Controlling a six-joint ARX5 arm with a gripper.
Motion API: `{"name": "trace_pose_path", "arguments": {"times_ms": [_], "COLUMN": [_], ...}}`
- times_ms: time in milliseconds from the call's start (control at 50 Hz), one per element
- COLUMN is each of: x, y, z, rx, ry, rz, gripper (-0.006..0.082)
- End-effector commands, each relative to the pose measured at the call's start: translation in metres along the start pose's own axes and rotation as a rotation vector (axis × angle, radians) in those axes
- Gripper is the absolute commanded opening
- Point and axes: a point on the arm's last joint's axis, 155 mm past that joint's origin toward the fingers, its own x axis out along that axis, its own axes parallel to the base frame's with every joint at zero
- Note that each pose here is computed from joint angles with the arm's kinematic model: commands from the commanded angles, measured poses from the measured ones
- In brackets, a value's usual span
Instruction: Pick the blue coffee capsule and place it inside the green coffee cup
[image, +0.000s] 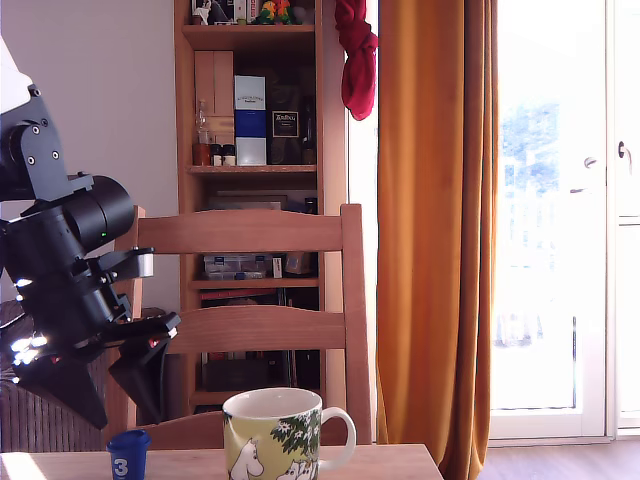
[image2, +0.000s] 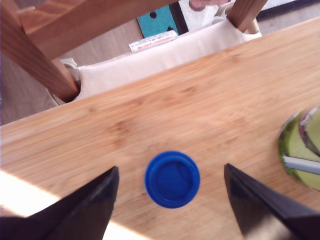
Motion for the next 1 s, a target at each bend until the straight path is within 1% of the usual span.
{"name": "trace_pose_path", "arguments": {"times_ms": [0,260,400,420,460,560,620,680,820,980], "x": [0.013,0.026,0.026,0.026,0.025,0.025,0.025,0.025,0.025,0.024], "y": [-0.001,0.001,0.002,0.002,0.002,0.001,0.001,0.001,0.001,-0.001], "z": [-0.014,-0.027,-0.024,-0.023,-0.022,-0.022,-0.023,-0.023,-0.022,-0.015], "rx": [0.005,0.0,0.002,0.002,0.002,0.002,0.001,0.001,0.002,0.004], "ry": [0.055,0.108,0.098,0.098,0.096,0.098,0.1,0.1,0.098,0.082], "rz": [-0.003,0.006,0.008,0.008,0.008,0.006,0.002,0.002,0.002,-0.006], "gripper": [0.0614,0.0614,0.0604,0.0593,0.054,0.0337,0.0272,0.0253,0.0247,0.0234]}}
